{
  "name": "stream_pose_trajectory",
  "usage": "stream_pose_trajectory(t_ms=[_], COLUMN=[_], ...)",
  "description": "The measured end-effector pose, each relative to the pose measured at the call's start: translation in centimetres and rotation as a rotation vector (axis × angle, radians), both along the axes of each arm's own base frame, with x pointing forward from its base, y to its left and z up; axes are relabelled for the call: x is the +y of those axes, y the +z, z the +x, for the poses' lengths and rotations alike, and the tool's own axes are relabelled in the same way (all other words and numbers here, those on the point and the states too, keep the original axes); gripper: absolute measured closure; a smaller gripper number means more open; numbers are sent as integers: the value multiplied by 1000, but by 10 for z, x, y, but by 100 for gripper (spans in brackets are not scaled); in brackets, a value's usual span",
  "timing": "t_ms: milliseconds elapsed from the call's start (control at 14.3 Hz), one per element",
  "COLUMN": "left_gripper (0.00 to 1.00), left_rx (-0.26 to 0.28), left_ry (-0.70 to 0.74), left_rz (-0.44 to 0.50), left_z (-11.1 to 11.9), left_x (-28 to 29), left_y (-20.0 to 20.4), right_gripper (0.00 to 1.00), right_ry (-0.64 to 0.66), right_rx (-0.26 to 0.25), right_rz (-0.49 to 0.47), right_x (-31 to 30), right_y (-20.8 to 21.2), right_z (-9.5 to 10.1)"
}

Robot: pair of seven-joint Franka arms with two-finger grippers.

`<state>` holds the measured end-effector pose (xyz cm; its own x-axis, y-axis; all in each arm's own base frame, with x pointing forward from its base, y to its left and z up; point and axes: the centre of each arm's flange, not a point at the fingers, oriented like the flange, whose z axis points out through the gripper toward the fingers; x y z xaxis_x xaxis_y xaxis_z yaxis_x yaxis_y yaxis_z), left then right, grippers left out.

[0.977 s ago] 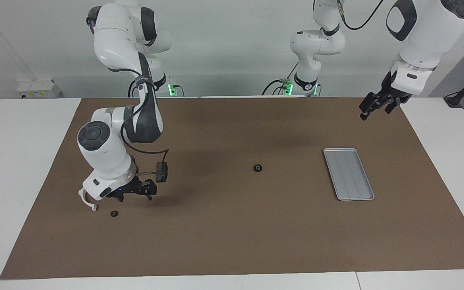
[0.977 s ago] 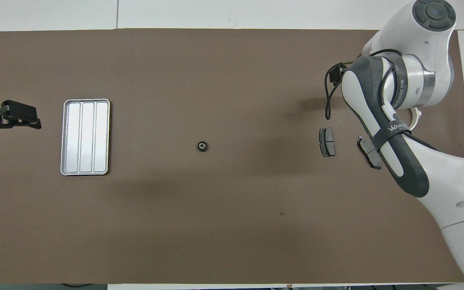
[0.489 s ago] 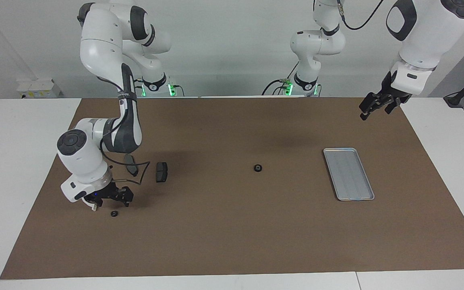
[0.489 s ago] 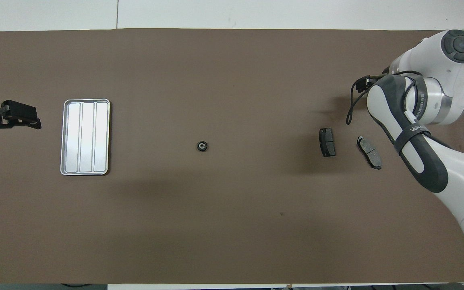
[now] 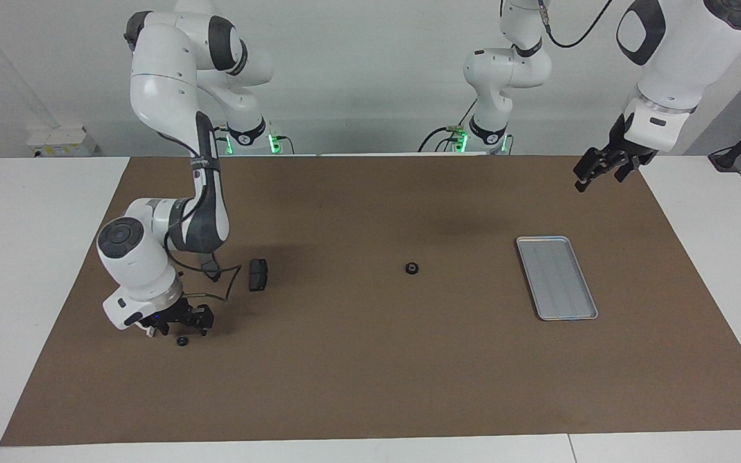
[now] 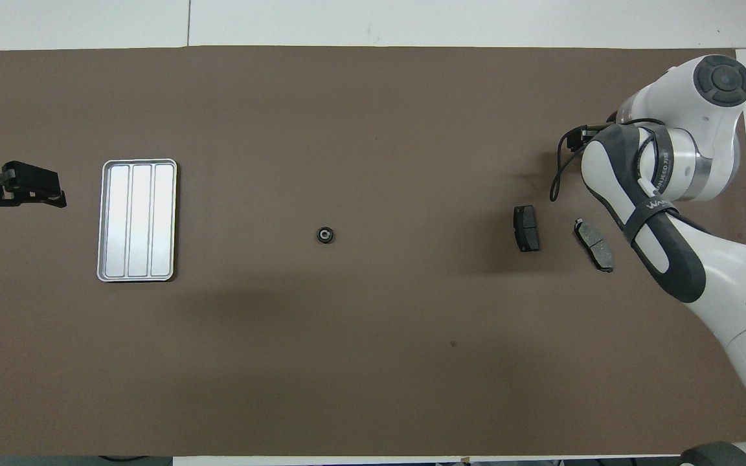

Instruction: Pick bearing gear from pile to tray

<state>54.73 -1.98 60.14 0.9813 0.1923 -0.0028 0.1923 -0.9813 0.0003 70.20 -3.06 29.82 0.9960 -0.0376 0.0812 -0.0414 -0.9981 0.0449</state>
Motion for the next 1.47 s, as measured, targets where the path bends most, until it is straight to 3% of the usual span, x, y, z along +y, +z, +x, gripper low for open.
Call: stream_pose_trajectory(t_ms=[838,908,1257,1326,1466], left_gripper=[0,0,0,0,0], left_rx=[0,0,3,6,15], left_ry=[0,0,-3,-5,-8], left_rz=[0,0,0,0,1], left_z=[0,0,0,-1,-2], left_x=[0,0,-2,-3,-4], left_y=[0,0,0,-1,-1], right_gripper=[10,19,20,29,30], right_ry=[-32,-38,-65,-66,-68], right_rx=[28,29,26,26,25], right_rz=[-7,-5,13,14,14], right_x=[-24,-25,-16,-16,-16], right_y=[-14,-17,-16,-15,-15], right_z=[17,17,19,19,19])
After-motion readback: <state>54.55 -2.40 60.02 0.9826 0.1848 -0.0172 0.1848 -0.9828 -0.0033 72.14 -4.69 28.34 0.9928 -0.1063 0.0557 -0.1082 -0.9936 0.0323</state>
